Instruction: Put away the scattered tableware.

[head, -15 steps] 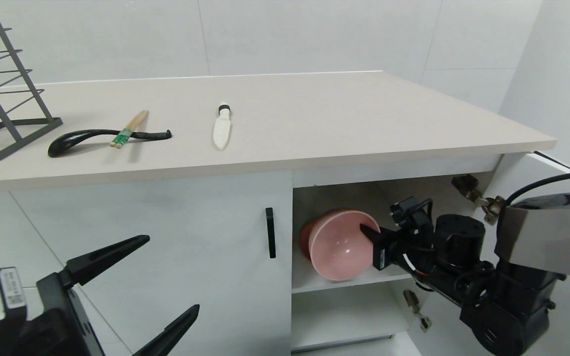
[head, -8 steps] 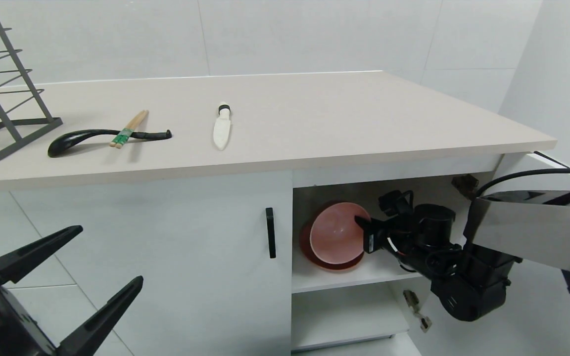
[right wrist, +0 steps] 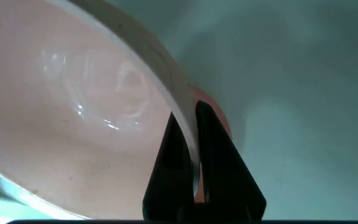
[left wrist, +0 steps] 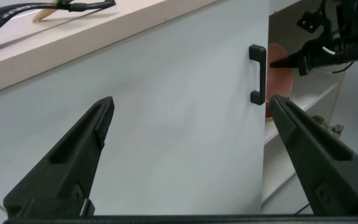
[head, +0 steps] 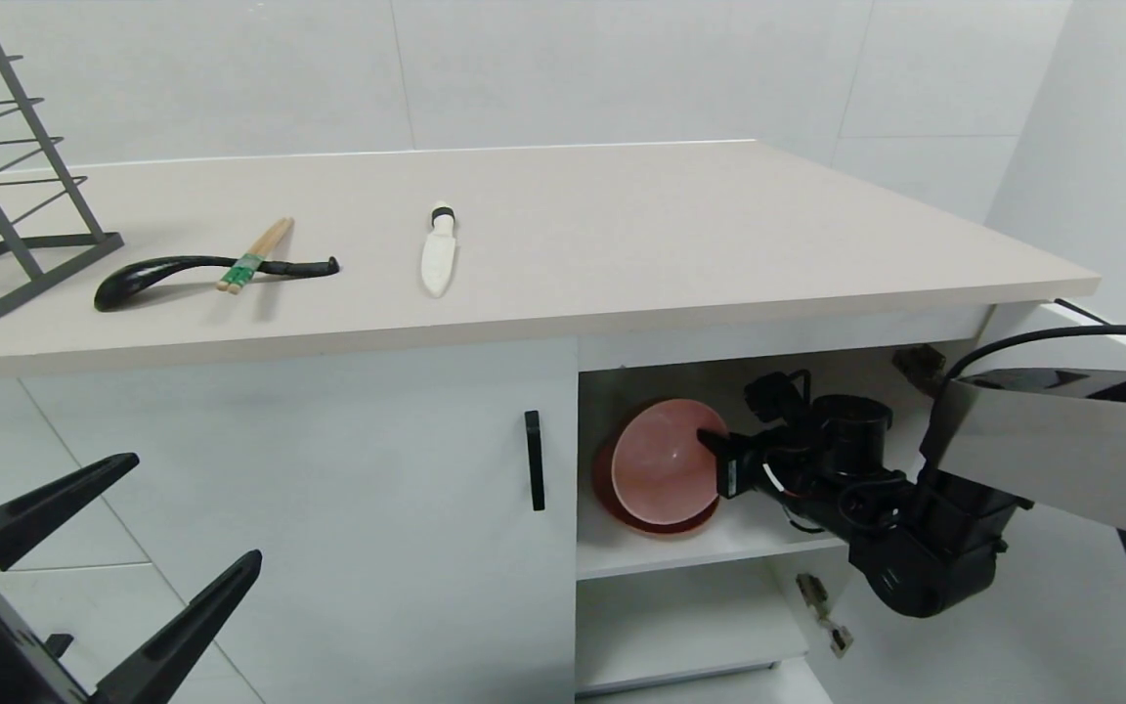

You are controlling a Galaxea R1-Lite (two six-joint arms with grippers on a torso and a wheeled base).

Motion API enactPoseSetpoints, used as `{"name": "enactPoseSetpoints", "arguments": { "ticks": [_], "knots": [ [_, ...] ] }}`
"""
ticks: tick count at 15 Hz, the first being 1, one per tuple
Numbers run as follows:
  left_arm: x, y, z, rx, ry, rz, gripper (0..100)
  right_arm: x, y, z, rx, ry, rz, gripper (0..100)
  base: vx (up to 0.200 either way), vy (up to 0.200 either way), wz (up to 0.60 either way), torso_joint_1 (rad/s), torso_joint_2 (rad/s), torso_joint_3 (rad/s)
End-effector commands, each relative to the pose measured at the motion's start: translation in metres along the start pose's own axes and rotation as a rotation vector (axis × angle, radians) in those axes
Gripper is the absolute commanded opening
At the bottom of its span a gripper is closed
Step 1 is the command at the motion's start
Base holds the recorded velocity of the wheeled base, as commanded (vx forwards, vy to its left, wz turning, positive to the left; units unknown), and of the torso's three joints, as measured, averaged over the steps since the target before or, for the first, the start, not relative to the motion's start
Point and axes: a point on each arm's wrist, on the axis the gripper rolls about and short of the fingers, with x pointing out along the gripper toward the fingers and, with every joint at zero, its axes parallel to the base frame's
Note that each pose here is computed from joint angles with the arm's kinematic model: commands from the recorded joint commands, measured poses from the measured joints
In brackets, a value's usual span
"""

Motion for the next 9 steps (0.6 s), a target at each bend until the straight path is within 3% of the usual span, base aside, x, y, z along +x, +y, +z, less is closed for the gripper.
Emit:
{"name": "enactPoseSetpoints", "arguments": {
  "ticks": [1,9],
  "knots": [
    [0.001,0.0,0.0,0.0,0.004,0.0,100,-0.01,0.0,-0.01,-0.016,0.043,0.0,0,0.0,0.0,0.0,0.0,0.0,0.0],
    [0.001,0.0,0.0,0.0,0.003,-0.003,100,0.0,-0.004,-0.014,-0.038,0.035,-0.048,0,0.0,0.0,0.0,0.0,0.0,0.0]
  ]
}}
